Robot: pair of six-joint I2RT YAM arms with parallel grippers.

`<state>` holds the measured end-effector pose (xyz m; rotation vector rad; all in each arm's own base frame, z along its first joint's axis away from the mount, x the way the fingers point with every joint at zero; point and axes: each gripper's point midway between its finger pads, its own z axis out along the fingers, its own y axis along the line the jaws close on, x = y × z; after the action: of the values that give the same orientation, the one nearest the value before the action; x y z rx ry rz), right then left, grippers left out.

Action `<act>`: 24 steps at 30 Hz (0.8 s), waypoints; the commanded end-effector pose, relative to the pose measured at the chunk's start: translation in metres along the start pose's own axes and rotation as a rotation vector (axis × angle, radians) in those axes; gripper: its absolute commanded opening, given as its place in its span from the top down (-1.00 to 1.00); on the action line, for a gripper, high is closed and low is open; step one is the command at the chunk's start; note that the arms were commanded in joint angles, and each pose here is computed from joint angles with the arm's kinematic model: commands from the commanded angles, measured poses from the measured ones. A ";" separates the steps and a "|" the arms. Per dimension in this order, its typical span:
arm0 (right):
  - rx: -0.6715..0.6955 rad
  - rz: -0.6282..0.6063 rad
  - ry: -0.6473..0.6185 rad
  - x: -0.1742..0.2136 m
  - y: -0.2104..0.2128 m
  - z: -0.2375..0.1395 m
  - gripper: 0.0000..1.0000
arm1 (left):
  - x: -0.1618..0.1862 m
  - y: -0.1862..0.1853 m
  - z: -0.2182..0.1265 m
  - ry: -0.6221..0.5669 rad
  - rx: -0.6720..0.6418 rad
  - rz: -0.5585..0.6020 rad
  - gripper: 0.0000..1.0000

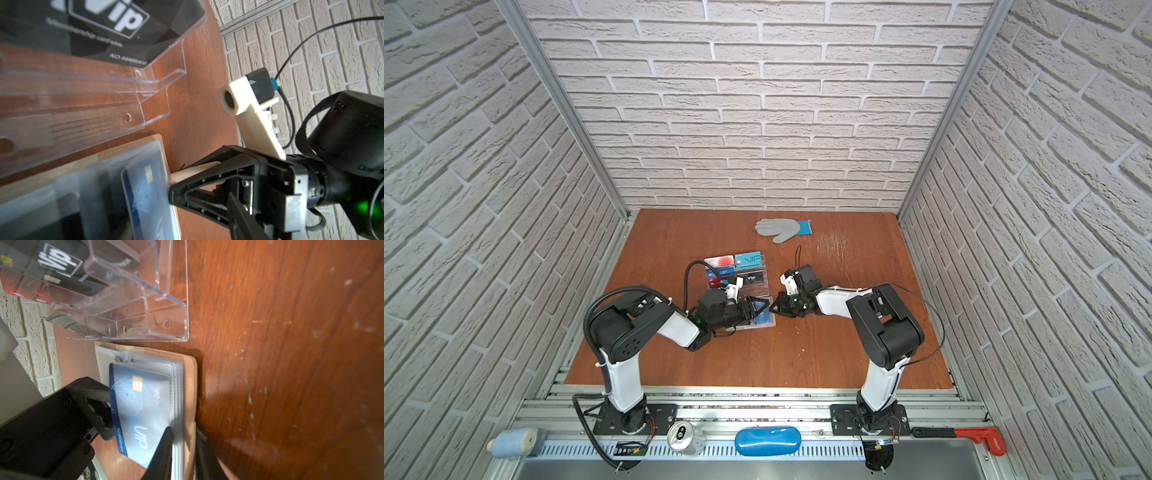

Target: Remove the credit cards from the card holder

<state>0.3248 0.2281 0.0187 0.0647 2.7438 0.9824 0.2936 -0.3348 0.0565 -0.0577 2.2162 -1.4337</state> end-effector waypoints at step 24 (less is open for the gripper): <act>0.081 0.031 -0.033 0.002 -0.023 -0.016 0.47 | 0.015 0.003 0.007 0.059 -0.002 0.034 -0.20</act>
<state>0.3254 0.2139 0.0205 0.1076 2.7386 0.9353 0.2930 -0.3399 0.0561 -0.0227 2.2196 -1.4369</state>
